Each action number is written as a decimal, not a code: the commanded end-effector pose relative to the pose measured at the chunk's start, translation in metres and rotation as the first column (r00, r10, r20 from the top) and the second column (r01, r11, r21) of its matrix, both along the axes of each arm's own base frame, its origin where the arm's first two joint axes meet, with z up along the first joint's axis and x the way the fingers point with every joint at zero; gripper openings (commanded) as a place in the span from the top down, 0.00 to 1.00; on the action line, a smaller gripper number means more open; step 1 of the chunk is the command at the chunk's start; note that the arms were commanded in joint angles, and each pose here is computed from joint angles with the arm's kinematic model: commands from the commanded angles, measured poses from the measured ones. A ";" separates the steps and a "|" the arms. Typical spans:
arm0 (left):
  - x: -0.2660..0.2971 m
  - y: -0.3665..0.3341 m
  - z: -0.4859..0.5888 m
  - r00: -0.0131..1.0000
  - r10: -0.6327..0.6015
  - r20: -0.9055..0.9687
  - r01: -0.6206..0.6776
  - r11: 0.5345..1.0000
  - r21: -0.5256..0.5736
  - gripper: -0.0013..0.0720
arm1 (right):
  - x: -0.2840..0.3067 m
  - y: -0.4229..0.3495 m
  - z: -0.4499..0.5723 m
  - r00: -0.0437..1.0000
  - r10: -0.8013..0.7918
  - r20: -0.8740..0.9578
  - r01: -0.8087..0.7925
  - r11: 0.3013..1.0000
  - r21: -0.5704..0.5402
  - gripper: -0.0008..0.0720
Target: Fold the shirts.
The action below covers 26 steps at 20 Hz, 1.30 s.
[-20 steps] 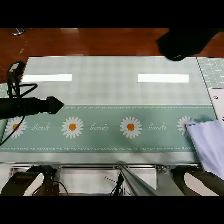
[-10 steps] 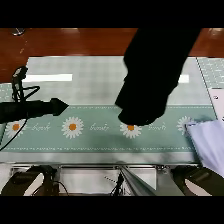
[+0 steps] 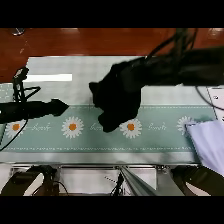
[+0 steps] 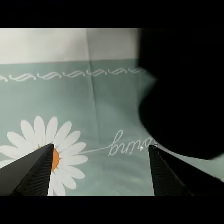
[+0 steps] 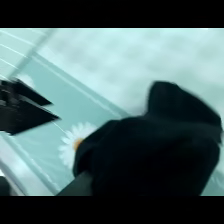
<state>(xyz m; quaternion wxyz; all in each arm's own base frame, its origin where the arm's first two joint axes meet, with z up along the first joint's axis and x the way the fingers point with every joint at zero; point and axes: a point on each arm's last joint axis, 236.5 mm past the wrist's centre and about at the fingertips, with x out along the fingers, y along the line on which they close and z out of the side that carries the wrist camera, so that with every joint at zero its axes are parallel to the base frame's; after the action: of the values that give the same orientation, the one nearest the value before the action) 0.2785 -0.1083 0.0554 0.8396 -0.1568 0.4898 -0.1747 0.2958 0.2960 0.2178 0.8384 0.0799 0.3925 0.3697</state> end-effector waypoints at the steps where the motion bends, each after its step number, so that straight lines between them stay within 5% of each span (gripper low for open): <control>1: -0.012 -0.007 -0.015 0.998 -0.035 -0.048 0.035 0.999 -0.002 0.03 | 0.004 -0.047 -0.122 0.964 -0.189 -0.188 0.147 0.966 -0.214 0.96; 5: -0.035 -0.035 -0.058 0.988 -0.107 -0.112 0.106 0.994 -0.020 0.03 | -0.014 -0.126 -0.235 0.829 -0.436 -0.352 0.287 0.870 -0.401 0.96; 6: -0.036 -0.047 -0.066 0.986 -0.123 -0.114 0.119 0.992 -0.036 0.03 | -0.016 -0.131 -0.242 0.801 -0.460 -0.383 0.308 0.866 -0.395 0.83; 7: -0.037 -0.062 -0.072 0.982 -0.146 -0.121 0.140 0.989 -0.054 0.03 | -0.014 -0.132 -0.240 0.793 -0.463 -0.395 0.320 0.870 -0.376 0.39; 8: -0.038 -0.075 -0.077 0.976 -0.167 -0.141 0.159 0.985 -0.071 0.03 | -0.010 -0.131 -0.234 0.807 -0.442 -0.393 0.308 0.881 -0.358 0.12; 12: -0.030 -0.089 -0.096 0.944 -0.211 -0.253 0.199 0.977 -0.073 0.03 | 0.019 -0.215 -0.168 0.811 -0.516 -0.277 0.369 0.818 -0.442 0.13; 14: -0.024 -0.086 -0.100 0.949 -0.197 -0.246 0.187 0.980 -0.066 0.03 | 0.016 -0.315 -0.144 0.693 -0.707 -0.136 0.555 0.645 -0.526 0.13; 16: -0.029 -0.092 -0.103 0.945 -0.188 -0.268 0.166 0.981 -0.102 0.02 | -0.016 -0.358 -0.159 0.537 -0.819 -0.202 0.664 0.558 -0.499 0.13; 18: -0.033 -0.110 -0.106 0.938 -0.180 -0.297 0.129 0.974 -0.185 0.03 | -0.035 -0.325 -0.192 0.516 -0.774 -0.368 0.696 0.629 -0.347 0.14; 21: -0.028 -0.143 -0.122 0.925 -0.170 -0.338 0.072 0.956 -0.285 0.03 | -0.052 -0.236 -0.216 0.623 -0.569 -0.537 0.645 0.762 -0.058 0.14; 26: -0.024 -0.168 -0.140 0.902 -0.200 -0.382 0.054 0.931 -0.361 0.03 | -0.089 -0.193 -0.247 0.646 -0.464 -0.606 0.538 0.840 -0.070 0.14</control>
<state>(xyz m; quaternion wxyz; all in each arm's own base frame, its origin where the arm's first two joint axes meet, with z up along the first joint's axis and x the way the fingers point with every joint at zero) 0.2479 -0.2601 -0.0797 0.6772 -0.2695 0.6302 -0.2676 0.2215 0.0751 -0.0194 0.7493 0.3309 0.5703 0.0618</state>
